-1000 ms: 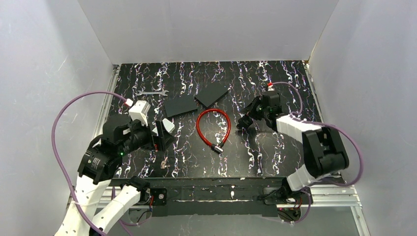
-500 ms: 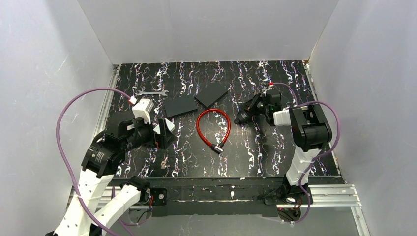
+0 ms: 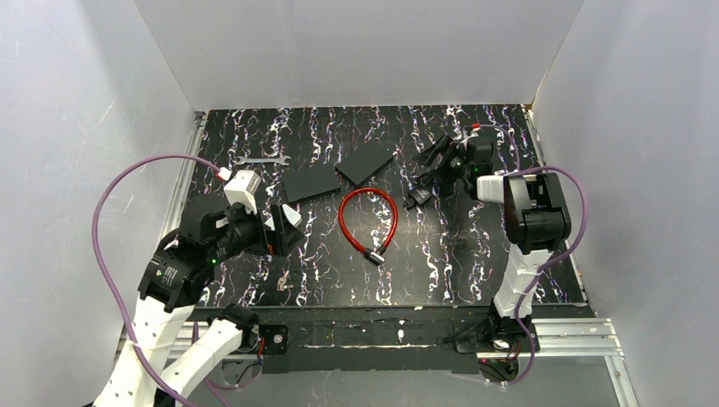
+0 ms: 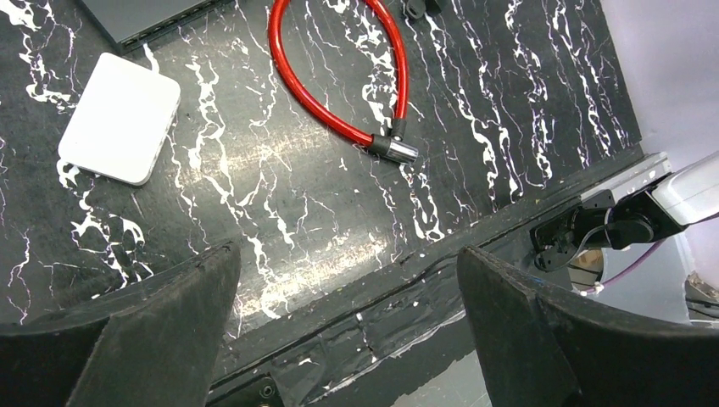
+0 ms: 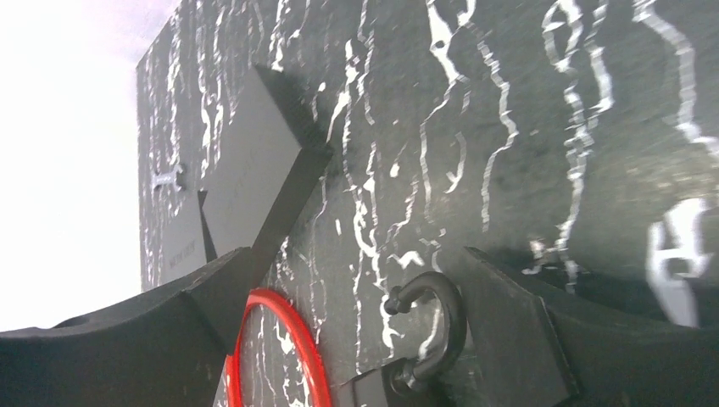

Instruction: Unlock with the key

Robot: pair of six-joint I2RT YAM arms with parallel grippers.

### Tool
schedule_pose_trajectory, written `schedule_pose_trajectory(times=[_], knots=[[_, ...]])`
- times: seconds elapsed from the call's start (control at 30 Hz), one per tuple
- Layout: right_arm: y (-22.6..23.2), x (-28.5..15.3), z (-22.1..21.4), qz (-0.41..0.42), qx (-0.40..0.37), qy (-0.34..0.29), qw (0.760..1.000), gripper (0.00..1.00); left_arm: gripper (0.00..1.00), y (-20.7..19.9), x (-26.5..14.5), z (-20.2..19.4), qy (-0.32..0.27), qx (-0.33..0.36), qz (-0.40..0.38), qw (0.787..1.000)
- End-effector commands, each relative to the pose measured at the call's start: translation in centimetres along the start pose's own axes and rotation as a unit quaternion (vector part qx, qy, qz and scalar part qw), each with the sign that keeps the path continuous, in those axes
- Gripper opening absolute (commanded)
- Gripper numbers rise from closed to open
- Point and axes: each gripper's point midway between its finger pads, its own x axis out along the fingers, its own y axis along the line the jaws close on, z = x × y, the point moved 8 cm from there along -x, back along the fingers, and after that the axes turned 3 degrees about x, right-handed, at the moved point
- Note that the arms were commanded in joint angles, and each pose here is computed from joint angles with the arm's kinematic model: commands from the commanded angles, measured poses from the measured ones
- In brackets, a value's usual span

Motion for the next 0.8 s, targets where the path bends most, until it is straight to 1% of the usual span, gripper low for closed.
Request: schedule_pose_trajectory(times=[0.0,0.17,0.27,0.37,0.5,0.53,0.63,0.73,0.77], knots=[[0.6,-0.9,4.2,-0.046,-0.046,-0.032,0.997,0.98,0.98,0.2,0.0,0.0,-0.011,-0.007,0.008,1.0],[0.0,-2.5,6.2,-0.112,-0.045,-0.055,0.991,0.98,0.98,0.6,-0.2,0.3,-0.018,-0.019,0.041,0.999],[0.9,-3.5,6.9,-0.142,-0.046,-0.057,0.987,0.98,0.98,0.7,-0.1,0.7,-0.013,-0.025,0.054,0.998],[3.2,-4.9,7.7,-0.147,-0.063,-0.051,0.986,0.98,0.98,0.8,-0.1,1.1,0.002,-0.033,0.075,0.997],[6.8,-7.2,8.2,-0.136,-0.103,-0.069,0.983,0.98,0.98,0.8,-0.1,1.6,0.024,-0.051,0.094,0.994],[7.3,-7.7,8.2,-0.137,-0.097,-0.073,0.983,0.98,0.98,0.7,0.0,1.7,0.029,-0.054,0.096,0.993],[8.0,-8.9,7.3,-0.131,-0.049,-0.076,0.987,0.98,0.98,0.5,0.1,1.9,0.041,-0.062,0.093,0.993],[8.3,-9.4,5.8,-0.1,-0.023,-0.04,0.994,0.98,0.98,0.4,0.3,1.9,0.037,-0.072,0.092,0.992],[8.2,-9.6,5.3,-0.104,-0.013,-0.022,0.994,0.98,0.98,0.5,0.4,1.7,0.035,-0.075,0.091,0.992]])
